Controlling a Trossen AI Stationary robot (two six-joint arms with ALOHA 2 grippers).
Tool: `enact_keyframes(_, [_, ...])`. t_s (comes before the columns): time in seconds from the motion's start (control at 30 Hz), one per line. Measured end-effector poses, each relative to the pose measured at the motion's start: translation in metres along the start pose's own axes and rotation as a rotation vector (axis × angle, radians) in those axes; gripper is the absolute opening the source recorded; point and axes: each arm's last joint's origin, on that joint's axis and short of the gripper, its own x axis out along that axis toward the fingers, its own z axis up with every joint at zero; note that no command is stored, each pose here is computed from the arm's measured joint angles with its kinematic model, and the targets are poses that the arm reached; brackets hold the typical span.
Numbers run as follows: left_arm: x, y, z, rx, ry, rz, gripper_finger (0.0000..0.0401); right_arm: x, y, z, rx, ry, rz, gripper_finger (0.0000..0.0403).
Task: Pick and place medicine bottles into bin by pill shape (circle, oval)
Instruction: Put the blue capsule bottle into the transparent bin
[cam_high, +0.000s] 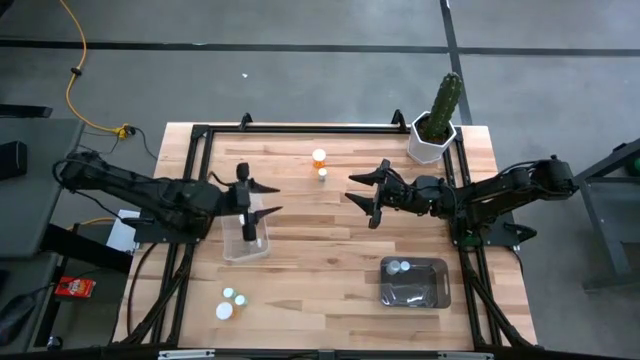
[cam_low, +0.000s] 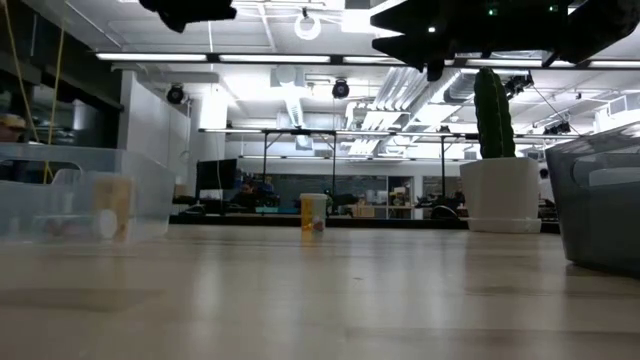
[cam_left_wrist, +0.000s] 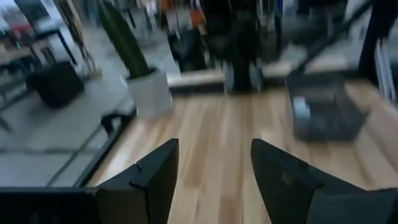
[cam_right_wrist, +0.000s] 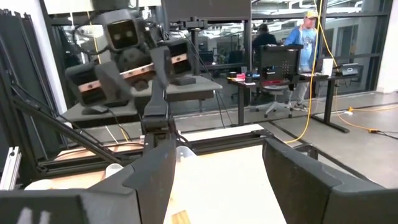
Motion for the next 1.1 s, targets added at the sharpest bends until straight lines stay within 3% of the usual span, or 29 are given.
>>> enact_keyframes(0.17, [0.007, 0.011, -0.035, -0.110, -0.145, -0.006, 0.0188, 0.000, 0.000, 0.000, -0.005, 0.001, 0.000, 0.0233])
enact_keyframes(0.3, [0.009, 0.016, -0.055, -0.160, -0.178, -0.022, 0.0188, 0.000, 0.000, 0.000, -0.007, 0.001, 0.000, 0.0233])
enact_keyframes(0.87, [0.009, 0.019, -0.056, -0.154, -0.176, -0.009, 0.0188, 0.000, 0.000, -0.001, -0.015, 0.007, -0.001, 0.0233])
enact_keyframes(0.93, [0.009, 0.018, -0.057, -0.154, -0.174, -0.009, 0.0188, 0.000, -0.001, -0.003, -0.007, 0.026, -0.045, 0.0233])
enact_keyframes(1.1, [0.009, 0.018, -0.057, -0.153, -0.173, -0.009, 0.0188, 0.000, -0.020, -0.017, 0.097, 0.146, -0.282, 0.0233])
